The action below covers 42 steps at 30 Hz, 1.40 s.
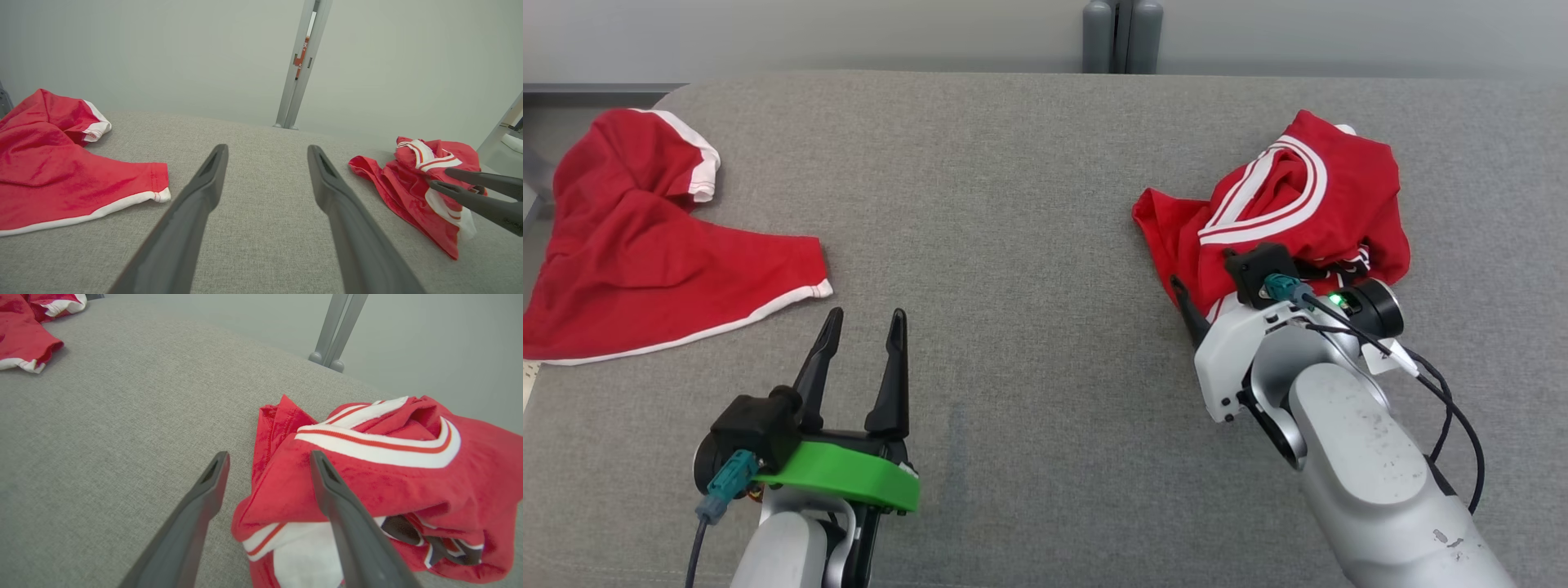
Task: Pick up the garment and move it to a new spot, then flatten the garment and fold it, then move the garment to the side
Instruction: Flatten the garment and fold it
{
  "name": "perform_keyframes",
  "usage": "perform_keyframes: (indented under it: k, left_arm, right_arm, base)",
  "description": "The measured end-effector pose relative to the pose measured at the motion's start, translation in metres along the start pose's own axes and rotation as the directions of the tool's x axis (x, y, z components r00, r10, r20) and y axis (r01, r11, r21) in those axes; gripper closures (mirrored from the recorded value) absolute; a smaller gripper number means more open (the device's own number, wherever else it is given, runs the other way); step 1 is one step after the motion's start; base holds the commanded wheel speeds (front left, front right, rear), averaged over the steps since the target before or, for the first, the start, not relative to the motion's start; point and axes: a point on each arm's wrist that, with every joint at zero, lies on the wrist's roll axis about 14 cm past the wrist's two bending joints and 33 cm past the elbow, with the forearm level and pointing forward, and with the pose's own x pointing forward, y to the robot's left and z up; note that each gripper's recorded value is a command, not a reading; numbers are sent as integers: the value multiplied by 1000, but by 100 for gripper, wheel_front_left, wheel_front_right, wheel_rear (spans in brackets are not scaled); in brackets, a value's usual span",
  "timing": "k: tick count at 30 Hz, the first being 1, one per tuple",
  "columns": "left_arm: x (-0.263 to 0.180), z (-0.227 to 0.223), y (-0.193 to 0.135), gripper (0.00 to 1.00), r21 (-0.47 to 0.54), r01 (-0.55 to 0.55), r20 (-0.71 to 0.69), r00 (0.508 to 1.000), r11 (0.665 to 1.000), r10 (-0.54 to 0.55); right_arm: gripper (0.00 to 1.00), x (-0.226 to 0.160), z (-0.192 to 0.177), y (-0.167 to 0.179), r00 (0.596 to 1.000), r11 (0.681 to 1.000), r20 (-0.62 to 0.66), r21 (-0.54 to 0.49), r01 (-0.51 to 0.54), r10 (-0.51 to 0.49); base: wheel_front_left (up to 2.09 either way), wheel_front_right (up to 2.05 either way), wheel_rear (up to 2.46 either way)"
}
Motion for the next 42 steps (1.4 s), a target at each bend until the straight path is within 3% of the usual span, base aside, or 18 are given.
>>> perform_keyframes:
  k: [15, 16, 17, 18, 25, 32, 37, 42]
  left_arm:
    - [0, -2, -6, 0, -26, 13, -4, 1000, 1000, -13]
    - [0, -2, -7, 0, -27, 15, -5, 1000, 1000, -16]
    - [0, -2, -7, 0, -27, 18, -5, 1000, 999, -18]
    - [0, -3, -8, 0, -27, 18, -6, 1000, 999, -19]
    - [0, -5, -8, 0, -29, 19, -13, 1000, 999, -19]
    - [1, -3, -7, 0, -28, 16, -8, 1000, 999, -16]
    - [4, -2, -8, 0, -27, 21, -3, 1000, 999, -21]
    - [10, -2, -11, 0, -24, 35, -1, 999, 999, -35]
  right_arm:
    - [0, -18, -53, -36, 975, 991, -181, -54, 119, -127]
    - [16, -20, -56, -40, 972, 990, -189, -43, 133, -139]
    - [69, -21, -58, -43, 970, 989, -194, -35, 143, -147]
    - [100, -23, -60, -47, 968, 988, -198, -24, 155, -157]
    - [100, -21, -54, -55, 971, 983, -164, 39, 182, -173]
    - [100, -1, 35, -27, 990, 995, 126, 85, 57, -68]
    - [100, 2, 116, -1, 942, 998, 334, 36, -51, 36]
    - [100, 1, 187, 10, 870, 993, 482, -13, -115, 107]
  base:
    - [0, 0, 0]
    - [0, 0, 0]
    - [0, 0, 0]
    - [0, 0, 0]
    - [0, 0, 0]
    - [0, 0, 0]
    - [0, 0, 0]
    - [0, 0, 0]
